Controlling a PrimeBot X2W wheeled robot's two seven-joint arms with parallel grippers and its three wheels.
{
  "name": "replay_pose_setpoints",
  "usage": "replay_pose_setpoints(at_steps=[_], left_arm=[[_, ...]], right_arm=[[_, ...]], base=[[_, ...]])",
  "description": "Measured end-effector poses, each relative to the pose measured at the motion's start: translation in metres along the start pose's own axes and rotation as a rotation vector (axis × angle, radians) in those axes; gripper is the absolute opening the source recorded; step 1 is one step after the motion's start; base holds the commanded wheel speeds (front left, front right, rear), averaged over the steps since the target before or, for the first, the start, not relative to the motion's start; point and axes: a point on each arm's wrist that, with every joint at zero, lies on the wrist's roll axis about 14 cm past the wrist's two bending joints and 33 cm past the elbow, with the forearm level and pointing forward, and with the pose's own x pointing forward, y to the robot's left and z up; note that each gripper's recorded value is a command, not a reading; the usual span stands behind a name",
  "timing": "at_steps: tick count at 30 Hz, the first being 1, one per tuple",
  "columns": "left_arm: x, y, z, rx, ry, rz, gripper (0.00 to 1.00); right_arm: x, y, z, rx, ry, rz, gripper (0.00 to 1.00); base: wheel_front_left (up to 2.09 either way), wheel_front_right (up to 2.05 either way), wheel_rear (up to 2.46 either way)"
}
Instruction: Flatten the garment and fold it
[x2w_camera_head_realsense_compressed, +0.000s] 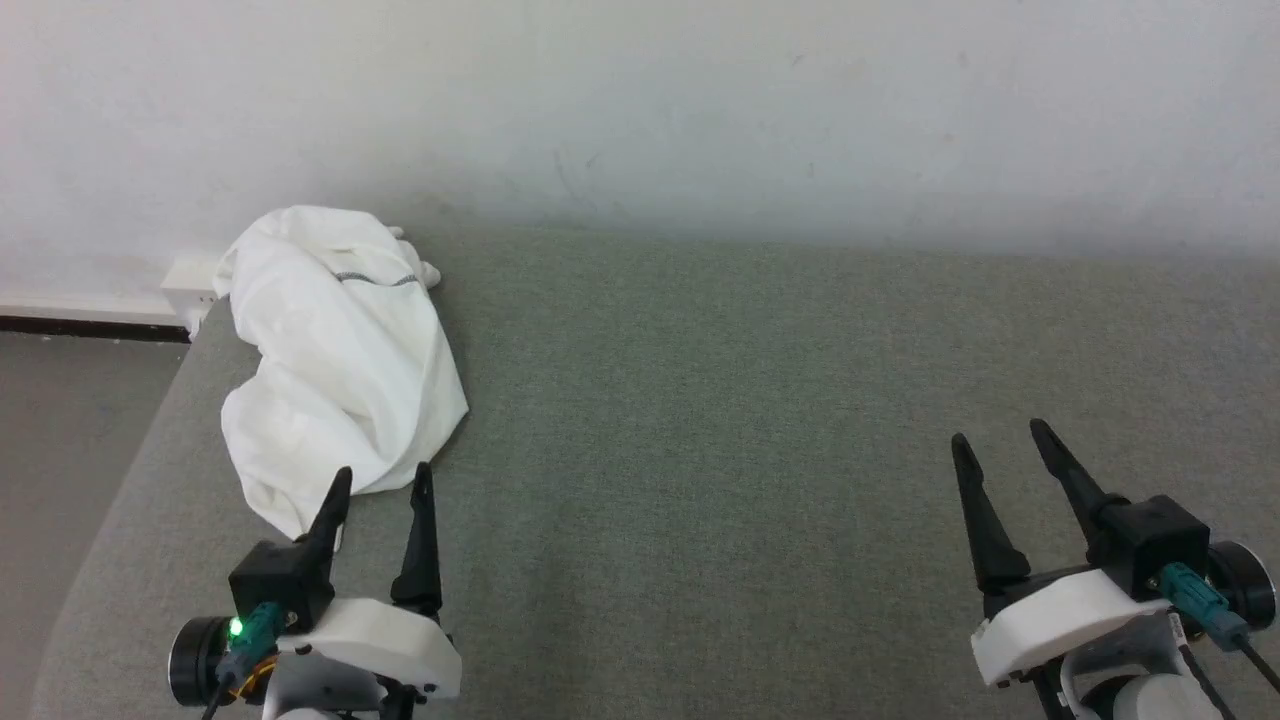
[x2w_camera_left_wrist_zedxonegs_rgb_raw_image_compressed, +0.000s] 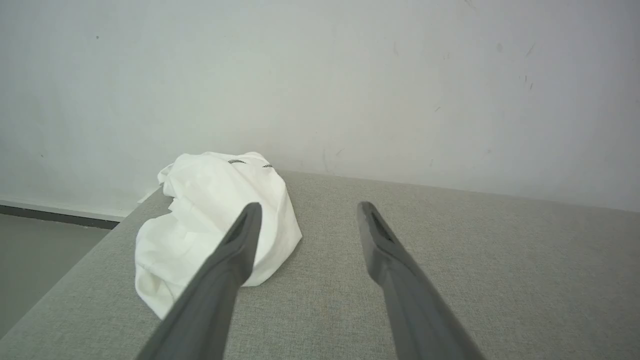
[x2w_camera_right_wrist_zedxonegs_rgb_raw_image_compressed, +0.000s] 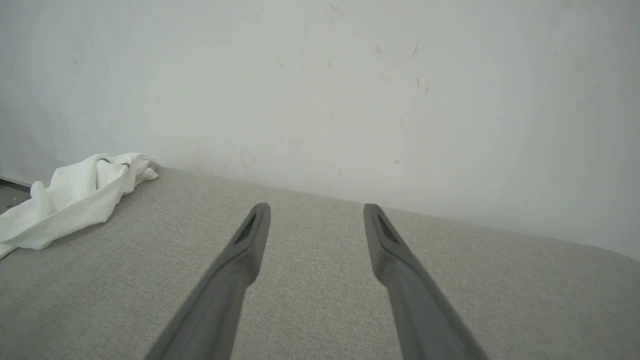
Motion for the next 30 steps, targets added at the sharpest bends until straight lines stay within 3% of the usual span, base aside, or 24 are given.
replay_pose_setpoints(at_steps=[30], left_arm=[[-0.032,0.063,0.004,-0.035,-0.045,0.203,1.0]], right_arm=[[0.03,0.065,-0.004,0.019,-0.018,0.202,1.0]], base=[[0.0,0.0,0.0]])
